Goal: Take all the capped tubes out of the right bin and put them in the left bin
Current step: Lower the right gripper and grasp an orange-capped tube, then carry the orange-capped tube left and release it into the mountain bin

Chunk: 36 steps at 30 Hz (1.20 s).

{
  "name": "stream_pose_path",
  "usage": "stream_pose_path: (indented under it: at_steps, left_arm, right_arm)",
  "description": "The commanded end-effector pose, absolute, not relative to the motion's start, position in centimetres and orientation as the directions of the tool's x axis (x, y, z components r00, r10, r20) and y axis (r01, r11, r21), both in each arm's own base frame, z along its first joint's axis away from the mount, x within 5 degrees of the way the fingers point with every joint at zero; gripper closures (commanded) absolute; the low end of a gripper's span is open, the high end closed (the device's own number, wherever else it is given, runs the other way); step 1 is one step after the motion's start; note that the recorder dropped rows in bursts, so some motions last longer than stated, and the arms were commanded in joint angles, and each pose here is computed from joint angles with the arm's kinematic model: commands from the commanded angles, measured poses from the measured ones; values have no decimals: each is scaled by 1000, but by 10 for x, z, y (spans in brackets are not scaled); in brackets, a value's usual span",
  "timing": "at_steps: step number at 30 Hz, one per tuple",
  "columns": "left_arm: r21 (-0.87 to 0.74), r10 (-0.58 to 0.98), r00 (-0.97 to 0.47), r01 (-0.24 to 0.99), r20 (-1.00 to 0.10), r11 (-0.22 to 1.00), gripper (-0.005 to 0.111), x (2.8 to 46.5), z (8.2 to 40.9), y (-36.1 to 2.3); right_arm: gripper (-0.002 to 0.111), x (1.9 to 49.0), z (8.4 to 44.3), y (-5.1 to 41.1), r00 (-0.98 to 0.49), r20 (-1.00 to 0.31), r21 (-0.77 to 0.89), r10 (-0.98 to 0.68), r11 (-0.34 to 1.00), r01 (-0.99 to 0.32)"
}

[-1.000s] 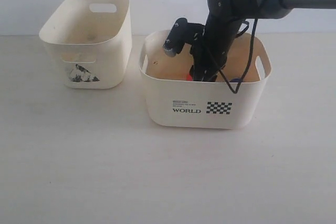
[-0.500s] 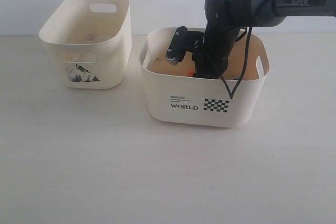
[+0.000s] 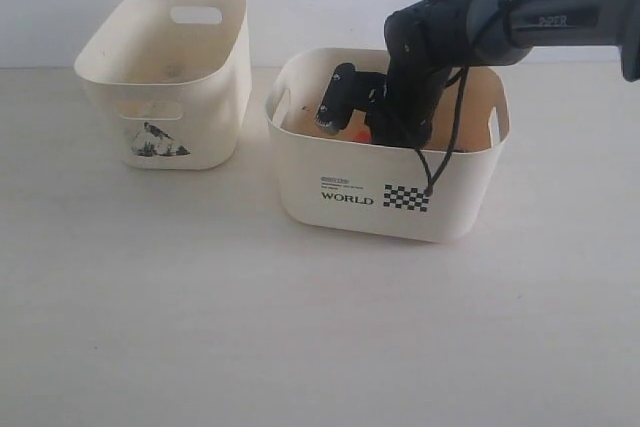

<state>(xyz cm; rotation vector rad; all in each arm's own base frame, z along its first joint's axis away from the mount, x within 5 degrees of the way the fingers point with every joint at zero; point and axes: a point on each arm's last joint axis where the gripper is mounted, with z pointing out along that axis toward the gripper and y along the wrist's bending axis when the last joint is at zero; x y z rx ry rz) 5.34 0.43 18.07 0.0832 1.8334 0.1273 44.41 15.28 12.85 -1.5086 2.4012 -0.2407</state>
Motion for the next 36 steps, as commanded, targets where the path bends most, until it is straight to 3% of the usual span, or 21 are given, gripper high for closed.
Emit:
stream_pose_path:
  at_steps: [1, 3, 8, 14, 22, 29, 32, 36]
  left_arm:
    - [115, 109, -252, -12, -962, 993, 102, 54, 183, 4]
    - [115, 109, -252, -12, -962, 993, 102, 54, 183, 4]
    - [115, 109, -252, -12, -962, 993, 102, 54, 183, 4]
    - [115, 109, -252, -12, -962, 993, 102, 54, 183, 4]
    - [115, 109, -252, -12, -962, 993, 102, 54, 183, 4]
    - [115, 109, -252, -12, -962, 993, 102, 54, 183, 4]
    - [115, 109, -252, -12, -962, 993, 102, 54, 183, 4]
    - [115, 109, -252, -12, -962, 993, 102, 54, 183, 4]
  right_arm:
    - [51, 444, 109, 155, -439, -174, -238, -881, 471, -850]
    - [60, 441, 109, 156, -455, -170, -202, -874, 483, -852]
    - [109, 432, 107, 153, -473, -97, -139, -876, 482, -865]
    - [109, 432, 126, 153, -500, -119, -151, -858, 513, -845]
    - [109, 426, 215, 151, -471, -302, -284, -829, 550, -785]
    - [109, 423, 271, 154, -405, -515, -353, -756, 617, -703]
    - [109, 418, 288, 175, -347, -656, -297, -670, 652, -698]
    - [109, 398, 288, 237, -162, -733, -315, -661, 540, -780]
